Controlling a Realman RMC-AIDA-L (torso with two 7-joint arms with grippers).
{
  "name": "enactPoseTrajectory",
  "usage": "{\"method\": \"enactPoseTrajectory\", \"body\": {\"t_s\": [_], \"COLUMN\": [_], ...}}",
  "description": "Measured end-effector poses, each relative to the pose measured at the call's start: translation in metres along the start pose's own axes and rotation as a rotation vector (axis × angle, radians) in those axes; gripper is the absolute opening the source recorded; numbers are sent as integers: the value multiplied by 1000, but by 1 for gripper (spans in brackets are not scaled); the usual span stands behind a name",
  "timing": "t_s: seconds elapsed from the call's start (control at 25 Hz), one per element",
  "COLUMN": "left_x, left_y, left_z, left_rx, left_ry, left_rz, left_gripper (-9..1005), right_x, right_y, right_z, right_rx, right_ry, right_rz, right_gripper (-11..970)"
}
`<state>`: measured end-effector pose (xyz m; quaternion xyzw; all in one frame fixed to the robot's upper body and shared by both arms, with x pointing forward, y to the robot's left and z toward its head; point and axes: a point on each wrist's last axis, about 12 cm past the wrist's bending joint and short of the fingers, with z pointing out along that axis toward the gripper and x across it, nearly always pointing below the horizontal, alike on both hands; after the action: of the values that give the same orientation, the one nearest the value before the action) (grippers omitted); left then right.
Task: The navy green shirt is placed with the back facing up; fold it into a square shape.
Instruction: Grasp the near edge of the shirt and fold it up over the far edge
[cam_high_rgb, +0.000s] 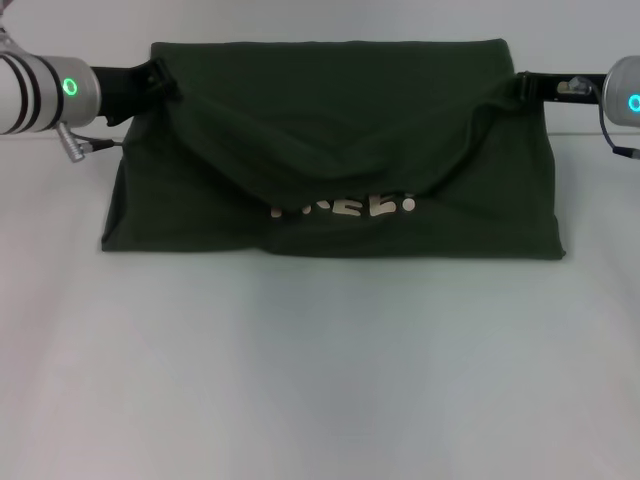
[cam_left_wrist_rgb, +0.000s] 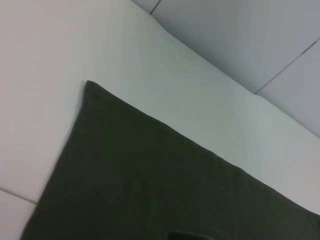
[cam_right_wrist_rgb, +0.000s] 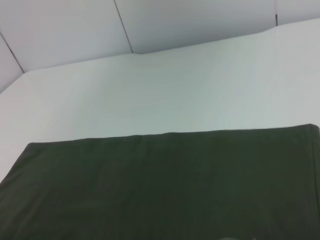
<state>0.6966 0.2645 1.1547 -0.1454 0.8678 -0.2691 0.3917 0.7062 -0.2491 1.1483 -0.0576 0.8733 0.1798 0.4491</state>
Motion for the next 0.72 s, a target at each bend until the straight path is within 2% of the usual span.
{"method": "enactPoseTrajectory", "body": {"t_s": [0.36,0.44,0.72], "left_x": [6,9,11], "left_y": [-6,-5,5], "left_z": [7,7,5], "left_rx": [-3,-6,-25], "left_ry": [4,10,26], "left_rz": [23,30,28], "left_gripper": [32,59,154], "right_x": [1,4,19], "right_y": [14,17,10], "right_z": [9,11,14], "right_rx": [25,37,87], "right_ry": [49,67,112], "right_rz": [-114,-137,-127], "right_gripper": [92,94,97]}}
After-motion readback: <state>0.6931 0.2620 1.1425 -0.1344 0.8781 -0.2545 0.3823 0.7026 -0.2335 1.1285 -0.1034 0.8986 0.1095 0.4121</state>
